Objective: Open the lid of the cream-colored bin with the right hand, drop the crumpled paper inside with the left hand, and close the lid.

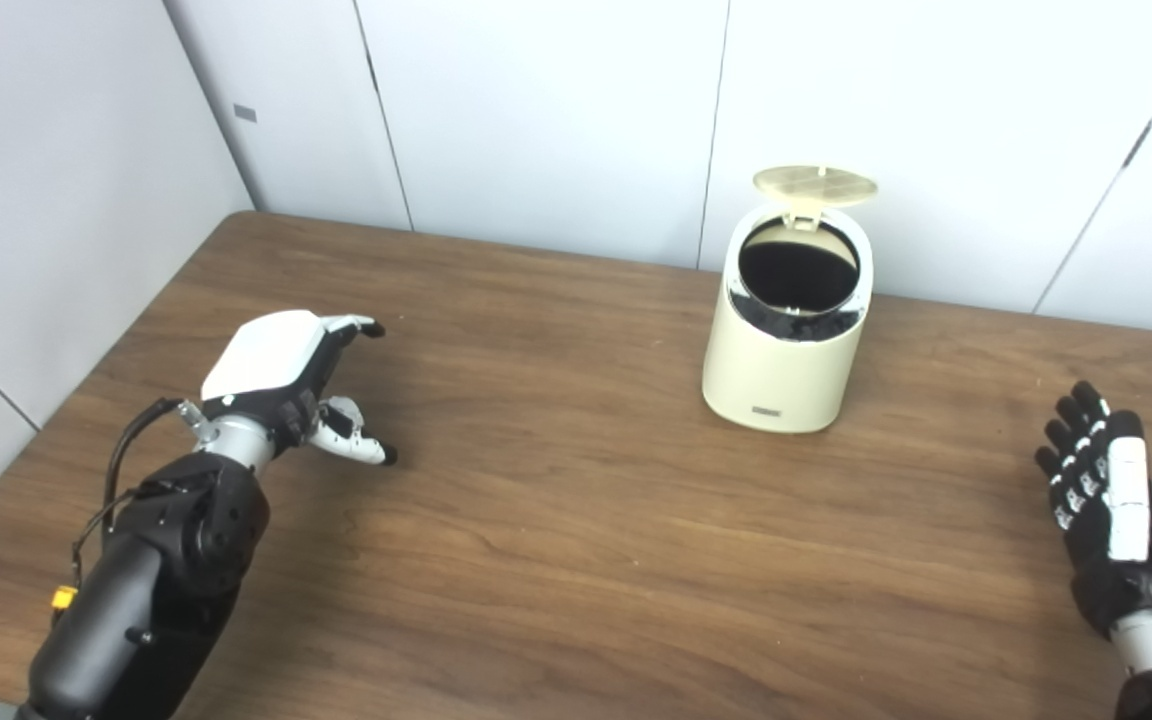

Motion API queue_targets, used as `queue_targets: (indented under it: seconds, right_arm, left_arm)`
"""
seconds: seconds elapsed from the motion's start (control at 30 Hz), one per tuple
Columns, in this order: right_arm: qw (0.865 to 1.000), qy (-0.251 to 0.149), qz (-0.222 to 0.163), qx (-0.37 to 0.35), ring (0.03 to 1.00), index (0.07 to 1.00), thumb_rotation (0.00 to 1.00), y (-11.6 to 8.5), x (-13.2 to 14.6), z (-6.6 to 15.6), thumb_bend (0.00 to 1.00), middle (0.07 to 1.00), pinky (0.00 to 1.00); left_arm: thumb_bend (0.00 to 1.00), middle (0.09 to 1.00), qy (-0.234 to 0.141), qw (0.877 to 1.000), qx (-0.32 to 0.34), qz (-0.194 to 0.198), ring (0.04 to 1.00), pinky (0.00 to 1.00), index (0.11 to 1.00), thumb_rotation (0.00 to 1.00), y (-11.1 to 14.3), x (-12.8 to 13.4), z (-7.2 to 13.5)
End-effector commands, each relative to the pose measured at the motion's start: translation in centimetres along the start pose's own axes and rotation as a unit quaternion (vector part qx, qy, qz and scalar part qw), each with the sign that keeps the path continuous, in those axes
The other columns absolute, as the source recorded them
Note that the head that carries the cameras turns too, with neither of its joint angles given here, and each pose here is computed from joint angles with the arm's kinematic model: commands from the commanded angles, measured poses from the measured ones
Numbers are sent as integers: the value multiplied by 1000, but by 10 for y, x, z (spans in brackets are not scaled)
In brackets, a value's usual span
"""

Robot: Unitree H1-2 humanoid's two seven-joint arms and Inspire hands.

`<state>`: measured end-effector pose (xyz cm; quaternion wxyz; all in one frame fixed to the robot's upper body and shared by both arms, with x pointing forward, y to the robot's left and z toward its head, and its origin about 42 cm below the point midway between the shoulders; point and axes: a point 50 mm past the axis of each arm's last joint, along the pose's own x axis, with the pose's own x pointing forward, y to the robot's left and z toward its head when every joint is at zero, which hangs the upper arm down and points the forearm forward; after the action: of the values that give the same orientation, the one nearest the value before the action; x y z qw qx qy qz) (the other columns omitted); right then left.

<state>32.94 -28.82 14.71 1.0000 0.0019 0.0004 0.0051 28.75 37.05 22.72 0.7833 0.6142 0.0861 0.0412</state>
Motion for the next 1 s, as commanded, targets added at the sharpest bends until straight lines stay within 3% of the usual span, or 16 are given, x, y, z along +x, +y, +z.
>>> queue_targets:
  seconds: [0.0,0.23,0.37,0.63,0.97]
  right_arm:
    - [999,-36,9,-5,1000,1000,1000,1,9,17,506,1000,1000]
    - [999,-39,11,4,1000,1000,1000,2,8,17,513,1000,1000]
    - [999,-36,12,6,1000,1000,1000,3,9,16,528,1000,1000]
    - [999,-34,13,6,1000,1000,1000,2,10,16,557,1000,1000]
    - [999,-36,12,3,1000,1000,1000,4,9,21,536,992,1000]
  left_arm:
    - [1000,882,2,999,29,39,899,841,840,135,20,5,-4]
    - [982,877,17,999,26,34,891,818,822,80,18,8,-14]
    - [966,868,24,999,20,30,878,748,810,52,15,10,-18]
    - [914,789,39,999,10,17,749,600,753,3,9,15,-25]
    - [867,719,49,999,-12,18,661,548,698,0,6,19,-30]
